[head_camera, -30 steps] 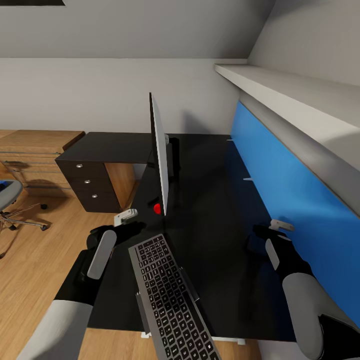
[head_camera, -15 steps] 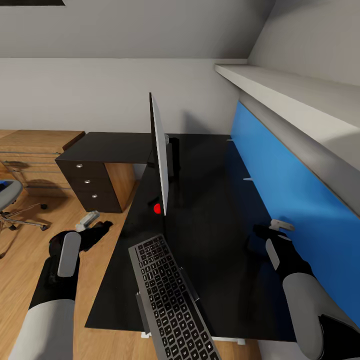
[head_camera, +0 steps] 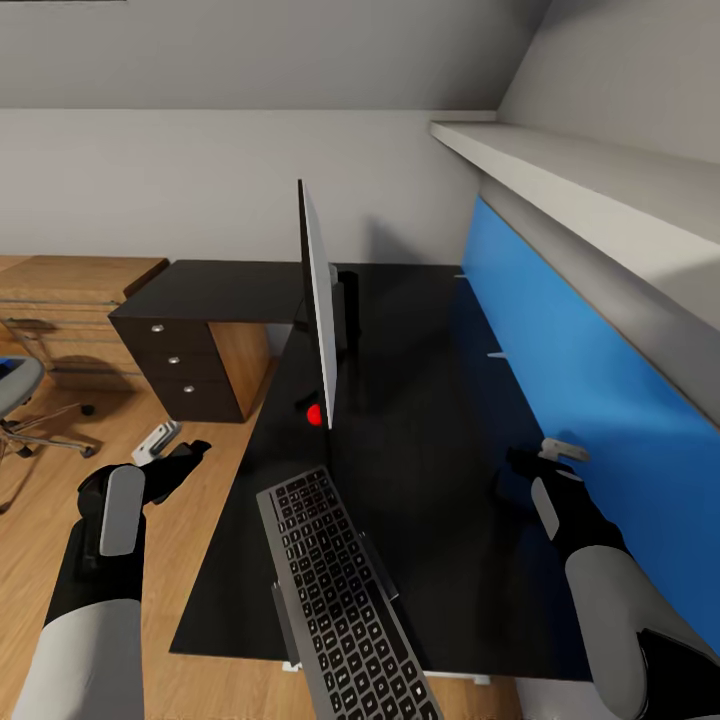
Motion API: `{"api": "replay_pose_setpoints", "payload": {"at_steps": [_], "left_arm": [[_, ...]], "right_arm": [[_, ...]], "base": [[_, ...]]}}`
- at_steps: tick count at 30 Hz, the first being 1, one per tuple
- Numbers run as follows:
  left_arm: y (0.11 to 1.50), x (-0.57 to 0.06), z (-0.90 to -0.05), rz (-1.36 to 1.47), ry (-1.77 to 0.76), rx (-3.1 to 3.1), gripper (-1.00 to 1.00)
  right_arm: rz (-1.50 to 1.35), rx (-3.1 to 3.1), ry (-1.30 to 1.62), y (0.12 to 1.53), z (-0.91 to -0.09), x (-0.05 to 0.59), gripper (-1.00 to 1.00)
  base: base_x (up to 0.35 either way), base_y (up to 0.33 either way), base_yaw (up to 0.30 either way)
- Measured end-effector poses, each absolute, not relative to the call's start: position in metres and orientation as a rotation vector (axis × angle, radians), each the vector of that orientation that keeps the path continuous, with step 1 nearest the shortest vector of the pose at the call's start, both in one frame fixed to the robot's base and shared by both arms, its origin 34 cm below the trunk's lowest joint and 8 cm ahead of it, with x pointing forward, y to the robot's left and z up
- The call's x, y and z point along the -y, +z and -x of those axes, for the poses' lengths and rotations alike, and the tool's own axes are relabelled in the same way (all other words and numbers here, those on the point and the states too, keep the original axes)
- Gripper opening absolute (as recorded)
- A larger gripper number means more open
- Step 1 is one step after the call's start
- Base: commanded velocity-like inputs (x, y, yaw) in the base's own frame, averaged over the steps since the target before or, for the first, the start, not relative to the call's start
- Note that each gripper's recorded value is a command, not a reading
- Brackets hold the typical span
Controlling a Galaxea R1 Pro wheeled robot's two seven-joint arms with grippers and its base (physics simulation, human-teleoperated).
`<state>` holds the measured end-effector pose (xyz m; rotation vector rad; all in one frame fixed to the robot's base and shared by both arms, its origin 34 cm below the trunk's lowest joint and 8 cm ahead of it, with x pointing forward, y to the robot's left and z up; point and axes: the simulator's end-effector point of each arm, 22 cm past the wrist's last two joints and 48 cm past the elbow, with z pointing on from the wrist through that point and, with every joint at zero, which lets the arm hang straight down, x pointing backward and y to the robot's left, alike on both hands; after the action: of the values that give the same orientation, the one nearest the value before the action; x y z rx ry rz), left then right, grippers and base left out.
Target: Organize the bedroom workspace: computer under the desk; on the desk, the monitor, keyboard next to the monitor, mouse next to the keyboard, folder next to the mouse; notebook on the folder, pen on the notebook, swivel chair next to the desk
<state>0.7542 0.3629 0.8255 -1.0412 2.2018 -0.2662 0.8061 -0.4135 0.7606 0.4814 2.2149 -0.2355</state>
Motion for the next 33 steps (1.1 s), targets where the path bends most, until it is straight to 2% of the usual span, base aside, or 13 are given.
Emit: {"api": "replay_pose_setpoints", "payload": {"at_steps": [33], "left_arm": [[0.791,-0.359,-0.749,1.059,-0.251,-2.254,1.00]], "right_arm": [[-0.480,-2.237,-0.257,0.738,-0.804,0.417,1.00]], "base": [[0.000,0.000,0.000]]}}
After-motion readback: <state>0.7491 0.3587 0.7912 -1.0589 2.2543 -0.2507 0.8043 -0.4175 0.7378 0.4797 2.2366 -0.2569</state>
